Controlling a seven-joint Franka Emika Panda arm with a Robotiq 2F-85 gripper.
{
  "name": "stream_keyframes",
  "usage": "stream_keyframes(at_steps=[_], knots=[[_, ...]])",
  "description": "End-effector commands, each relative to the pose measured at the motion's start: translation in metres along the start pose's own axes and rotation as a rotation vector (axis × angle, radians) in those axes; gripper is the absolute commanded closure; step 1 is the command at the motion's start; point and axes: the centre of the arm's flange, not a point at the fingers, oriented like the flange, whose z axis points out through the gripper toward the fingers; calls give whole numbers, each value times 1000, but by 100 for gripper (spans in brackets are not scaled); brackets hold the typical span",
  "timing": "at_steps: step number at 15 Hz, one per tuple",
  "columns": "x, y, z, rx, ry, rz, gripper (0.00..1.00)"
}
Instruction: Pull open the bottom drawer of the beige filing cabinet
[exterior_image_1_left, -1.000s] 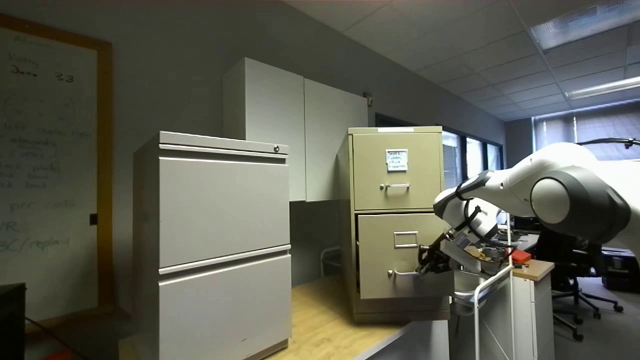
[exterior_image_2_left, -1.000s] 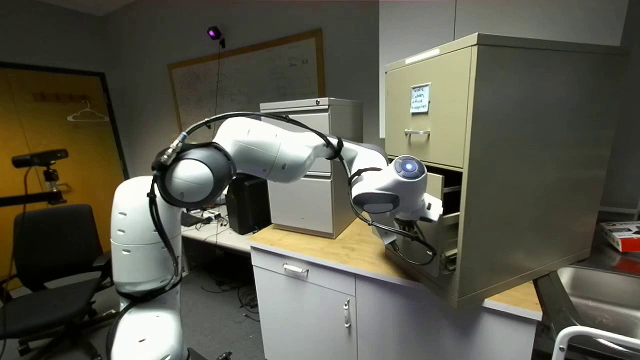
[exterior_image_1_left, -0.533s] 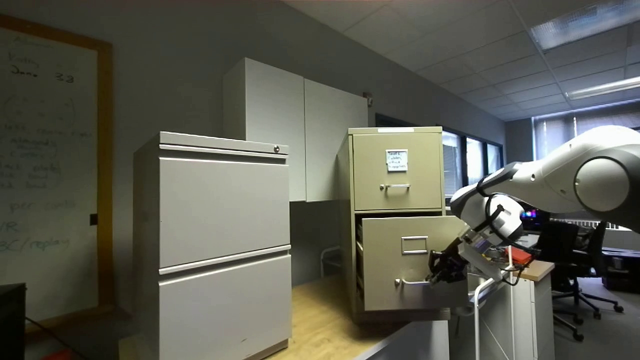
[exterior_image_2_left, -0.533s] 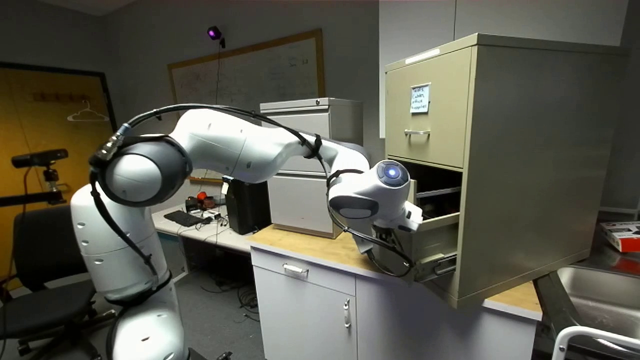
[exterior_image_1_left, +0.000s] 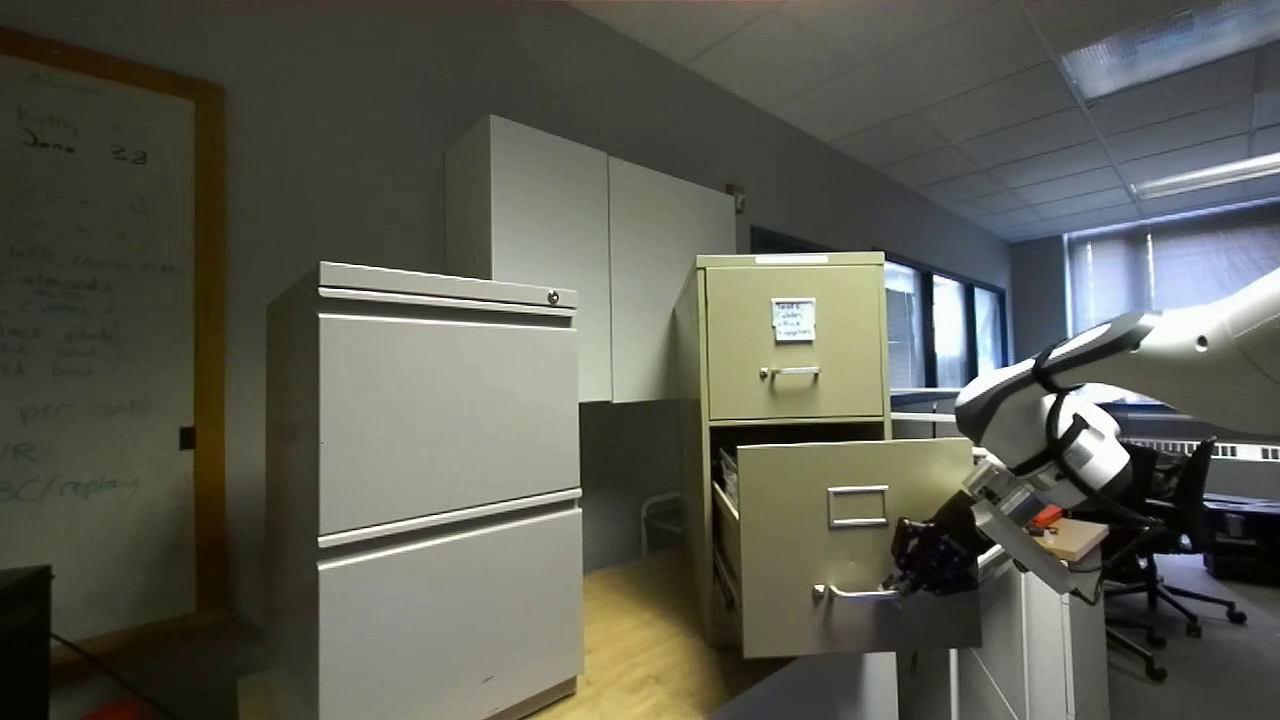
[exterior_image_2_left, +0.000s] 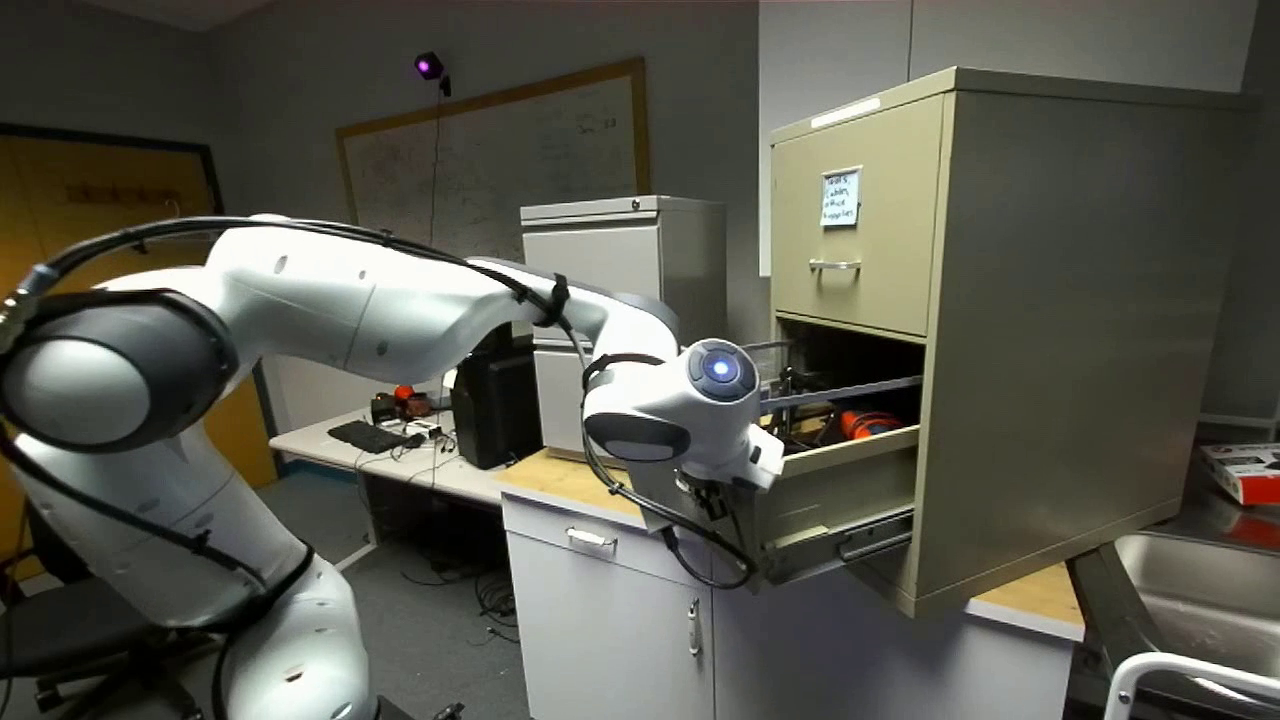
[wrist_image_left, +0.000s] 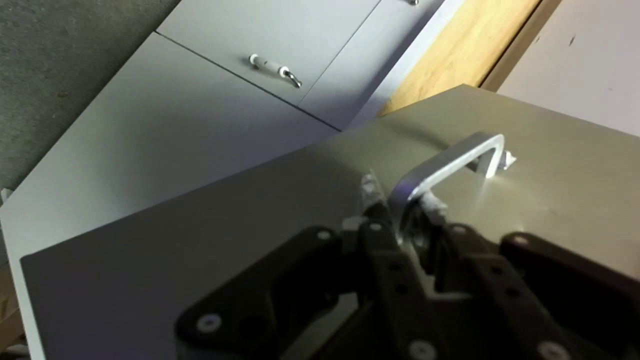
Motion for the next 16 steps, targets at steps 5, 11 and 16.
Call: stream_keyframes(at_steps=[5,11,16], knots=[[-81,19,5,-67,-41,-89,25],[-79,-8,-3,-5,143,-174,0],[-83,-31,-20,14,141,-263,0]])
